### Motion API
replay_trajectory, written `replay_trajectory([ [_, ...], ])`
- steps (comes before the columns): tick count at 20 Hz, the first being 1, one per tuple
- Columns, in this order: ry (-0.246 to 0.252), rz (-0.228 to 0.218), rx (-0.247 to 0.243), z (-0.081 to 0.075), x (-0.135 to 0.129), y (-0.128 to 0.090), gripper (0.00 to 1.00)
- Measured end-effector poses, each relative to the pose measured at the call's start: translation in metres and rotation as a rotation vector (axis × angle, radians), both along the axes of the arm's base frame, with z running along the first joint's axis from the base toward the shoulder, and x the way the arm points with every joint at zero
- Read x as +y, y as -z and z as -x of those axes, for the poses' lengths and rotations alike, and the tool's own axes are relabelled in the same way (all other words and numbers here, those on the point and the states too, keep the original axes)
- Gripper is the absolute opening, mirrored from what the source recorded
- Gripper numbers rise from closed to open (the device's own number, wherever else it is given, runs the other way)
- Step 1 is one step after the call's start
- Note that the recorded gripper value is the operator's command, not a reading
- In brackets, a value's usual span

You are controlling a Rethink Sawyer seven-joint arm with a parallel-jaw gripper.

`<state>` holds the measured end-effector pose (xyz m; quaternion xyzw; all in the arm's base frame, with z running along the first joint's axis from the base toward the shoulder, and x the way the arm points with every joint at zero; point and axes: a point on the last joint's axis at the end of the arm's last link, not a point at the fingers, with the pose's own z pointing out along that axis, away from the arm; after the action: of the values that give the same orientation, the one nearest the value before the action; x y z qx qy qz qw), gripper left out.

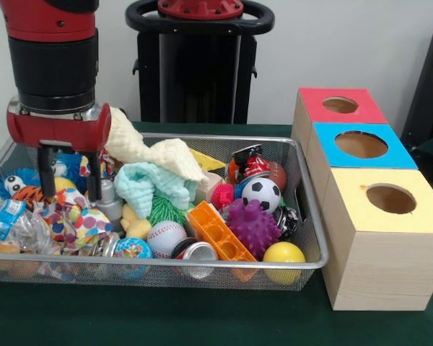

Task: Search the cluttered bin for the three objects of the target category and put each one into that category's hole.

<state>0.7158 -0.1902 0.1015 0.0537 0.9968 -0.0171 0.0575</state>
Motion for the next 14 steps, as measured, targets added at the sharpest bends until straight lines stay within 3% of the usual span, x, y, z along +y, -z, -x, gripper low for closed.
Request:
replay_trajectory([
  [8, 0.006, 0.009, -0.048, -0.003, -0.006, 0.011, 1.0],
  [14, 0.006, -0.001, -0.057, 0.001, -0.003, 0.037, 1.0],
])
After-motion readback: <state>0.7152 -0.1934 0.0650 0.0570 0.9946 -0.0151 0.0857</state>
